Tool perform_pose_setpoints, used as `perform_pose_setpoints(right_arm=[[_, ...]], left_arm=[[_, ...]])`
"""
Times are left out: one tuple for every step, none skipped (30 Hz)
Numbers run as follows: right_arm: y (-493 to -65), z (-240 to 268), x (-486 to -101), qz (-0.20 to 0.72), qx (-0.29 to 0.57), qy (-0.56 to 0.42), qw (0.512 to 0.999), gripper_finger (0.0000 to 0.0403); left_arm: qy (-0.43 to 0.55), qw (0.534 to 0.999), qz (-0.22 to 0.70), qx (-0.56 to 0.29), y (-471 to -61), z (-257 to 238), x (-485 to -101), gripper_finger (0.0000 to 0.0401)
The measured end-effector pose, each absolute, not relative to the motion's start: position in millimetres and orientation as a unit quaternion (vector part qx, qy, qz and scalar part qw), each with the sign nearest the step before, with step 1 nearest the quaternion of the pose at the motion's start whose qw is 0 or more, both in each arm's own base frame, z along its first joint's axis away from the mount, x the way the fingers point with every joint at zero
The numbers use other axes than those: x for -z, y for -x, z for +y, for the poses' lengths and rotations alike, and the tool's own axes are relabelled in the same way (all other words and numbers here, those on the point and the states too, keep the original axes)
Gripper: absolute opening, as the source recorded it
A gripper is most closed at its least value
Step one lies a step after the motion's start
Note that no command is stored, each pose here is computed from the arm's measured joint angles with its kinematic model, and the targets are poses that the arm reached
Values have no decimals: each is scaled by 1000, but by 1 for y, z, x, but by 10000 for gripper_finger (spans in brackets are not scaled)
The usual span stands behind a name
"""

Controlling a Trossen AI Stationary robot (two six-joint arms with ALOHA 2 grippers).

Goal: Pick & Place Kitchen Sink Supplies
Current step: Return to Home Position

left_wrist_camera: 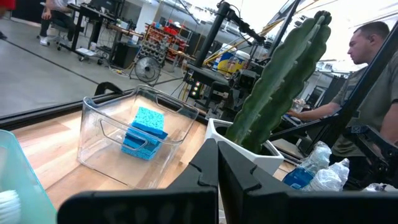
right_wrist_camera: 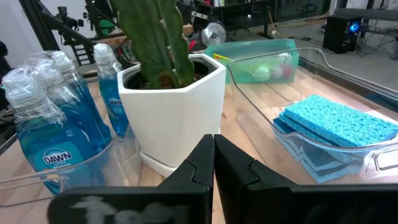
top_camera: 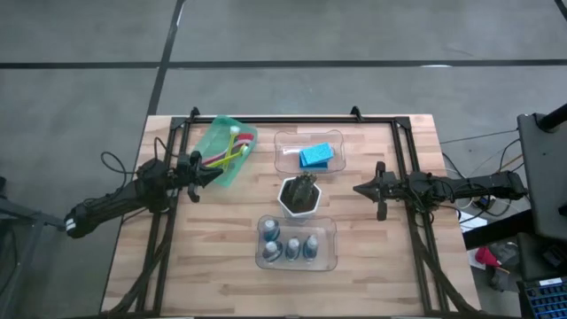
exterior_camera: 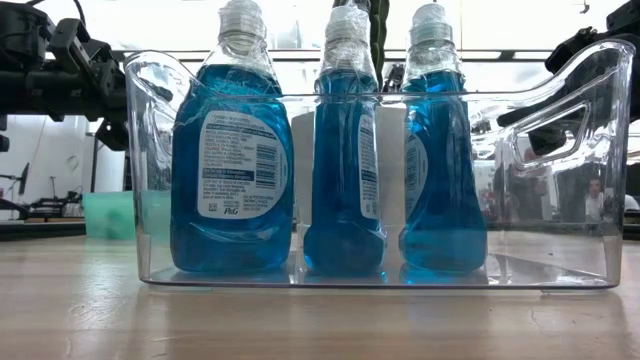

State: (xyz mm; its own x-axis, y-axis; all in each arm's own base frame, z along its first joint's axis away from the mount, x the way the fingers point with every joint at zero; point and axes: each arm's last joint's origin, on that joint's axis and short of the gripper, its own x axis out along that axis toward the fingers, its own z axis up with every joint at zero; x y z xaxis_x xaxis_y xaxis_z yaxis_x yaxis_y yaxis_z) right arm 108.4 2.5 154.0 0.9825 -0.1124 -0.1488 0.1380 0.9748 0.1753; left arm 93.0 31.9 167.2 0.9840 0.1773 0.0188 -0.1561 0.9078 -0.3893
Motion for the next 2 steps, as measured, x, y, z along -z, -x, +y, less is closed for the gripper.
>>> perform_pose_setpoints(right_arm=[[-108, 3, -154, 69, 63, -93, 991, 9], [-108, 3, -154, 69, 63, -93, 991, 9]], left_arm=[[197, 976, -27, -85, -93, 32, -167, 0], [197, 976, -27, -86, -93, 32, -167, 0]])
